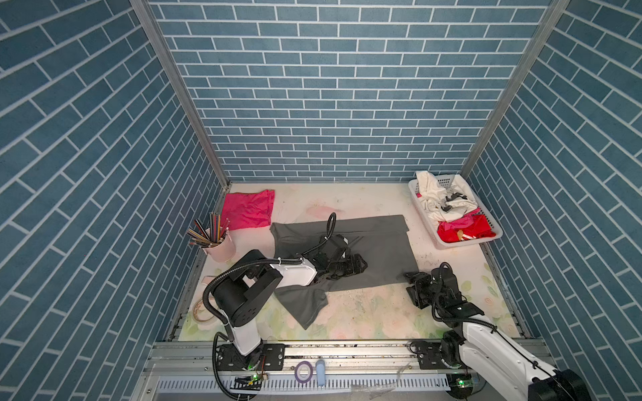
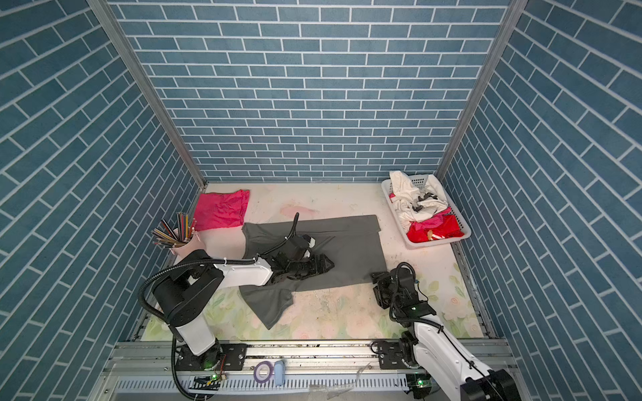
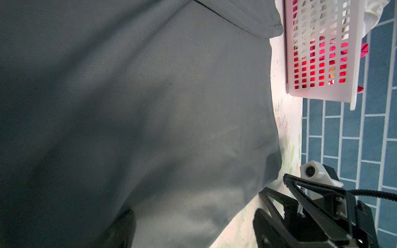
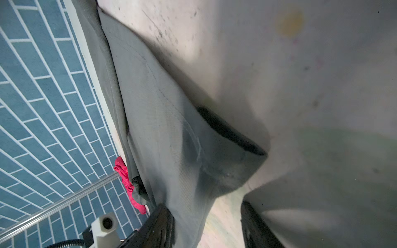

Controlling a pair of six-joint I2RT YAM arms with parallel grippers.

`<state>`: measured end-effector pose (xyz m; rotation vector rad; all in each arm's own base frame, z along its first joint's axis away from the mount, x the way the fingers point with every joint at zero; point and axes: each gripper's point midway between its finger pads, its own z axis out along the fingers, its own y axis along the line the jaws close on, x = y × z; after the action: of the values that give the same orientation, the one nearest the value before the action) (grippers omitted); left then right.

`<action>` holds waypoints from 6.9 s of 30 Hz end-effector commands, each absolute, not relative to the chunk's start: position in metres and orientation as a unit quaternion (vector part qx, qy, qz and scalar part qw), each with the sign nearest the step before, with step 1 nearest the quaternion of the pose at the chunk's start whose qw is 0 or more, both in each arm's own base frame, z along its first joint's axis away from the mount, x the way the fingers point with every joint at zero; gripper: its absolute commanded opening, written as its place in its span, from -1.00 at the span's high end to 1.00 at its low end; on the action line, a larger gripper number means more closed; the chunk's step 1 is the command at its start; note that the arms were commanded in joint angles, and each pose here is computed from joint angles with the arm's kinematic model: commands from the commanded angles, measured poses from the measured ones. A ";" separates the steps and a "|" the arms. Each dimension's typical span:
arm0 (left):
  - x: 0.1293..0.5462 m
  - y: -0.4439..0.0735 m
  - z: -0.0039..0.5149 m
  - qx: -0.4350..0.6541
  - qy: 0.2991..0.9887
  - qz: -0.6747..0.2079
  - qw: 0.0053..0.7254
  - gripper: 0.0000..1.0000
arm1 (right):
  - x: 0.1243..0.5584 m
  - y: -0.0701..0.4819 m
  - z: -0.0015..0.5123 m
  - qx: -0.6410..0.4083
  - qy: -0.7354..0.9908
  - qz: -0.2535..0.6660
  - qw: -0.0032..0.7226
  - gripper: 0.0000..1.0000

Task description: Fold and stack the t-shirts

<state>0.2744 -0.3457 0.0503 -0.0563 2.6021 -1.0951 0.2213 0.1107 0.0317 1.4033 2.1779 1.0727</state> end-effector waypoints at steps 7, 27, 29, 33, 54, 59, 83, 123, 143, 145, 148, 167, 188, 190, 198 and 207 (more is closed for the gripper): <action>0.272 -0.329 0.046 -0.035 0.916 -0.367 0.156 -0.75 | 0.191 0.065 -0.027 0.591 0.750 0.258 0.146 -0.01; 0.284 -0.295 0.060 -0.073 0.925 -0.327 0.178 -0.76 | 0.213 0.054 -0.010 0.541 0.778 0.256 0.193 0.99; 0.292 -0.276 0.071 -0.084 0.932 -0.288 0.204 -0.75 | 0.220 0.053 -0.001 0.517 0.790 0.253 0.212 1.00; 0.301 -0.227 0.096 -0.119 0.941 -0.197 0.249 -0.76 | 0.231 0.052 0.010 0.477 0.812 0.241 0.237 1.00; 0.157 -0.107 0.043 -0.419 0.881 -0.205 0.076 -0.59 | 0.265 0.083 0.021 0.368 0.853 0.283 0.239 1.00; 0.145 -0.107 0.028 -0.440 0.870 -0.214 0.058 -0.39 | 0.266 0.086 0.021 0.364 0.852 0.292 0.235 1.00; 0.174 -0.106 0.048 -0.434 0.858 -0.244 0.129 1.00 | 0.271 0.080 0.037 0.347 0.857 0.275 0.262 1.00; 0.275 -0.114 0.140 -0.348 0.865 -0.275 0.236 1.00 | 0.264 0.059 0.067 0.250 0.909 0.172 0.284 1.00; 0.264 -0.096 0.141 -0.364 0.849 -0.286 0.255 1.00 | 0.263 0.052 0.068 0.227 0.921 0.159 0.275 1.00; 0.274 -0.098 0.138 -0.354 0.857 -0.277 0.252 1.00 | 0.275 0.056 0.070 0.216 0.924 0.161 0.271 1.00; 0.290 -0.099 0.137 -0.341 0.864 -0.268 0.256 1.00 | 0.292 0.061 0.074 0.203 0.926 0.167 0.270 1.00; 0.350 -0.086 0.115 -0.334 0.874 -0.250 0.250 1.00 | 0.355 0.077 0.065 0.147 0.948 0.158 0.234 0.98; 0.366 -0.080 0.101 -0.327 0.882 -0.232 0.247 1.00 | 0.367 0.088 0.077 0.126 0.948 0.181 0.231 -0.09; 0.367 -0.079 0.102 -0.326 0.882 -0.232 0.248 1.00 | 0.359 0.085 0.080 0.127 0.947 0.178 0.235 -0.23; 0.372 -0.082 0.102 -0.322 0.882 -0.241 0.247 1.00 | 0.319 0.065 0.060 0.145 0.952 0.151 0.222 -0.16; 0.370 -0.084 0.099 -0.321 0.882 -0.247 0.242 1.00 | 0.314 0.060 0.036 0.148 0.959 0.137 0.198 0.20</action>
<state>0.3646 -0.0870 0.0960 -0.8856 2.4290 -0.6767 0.3209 0.0634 0.0502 0.4100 2.6382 0.4202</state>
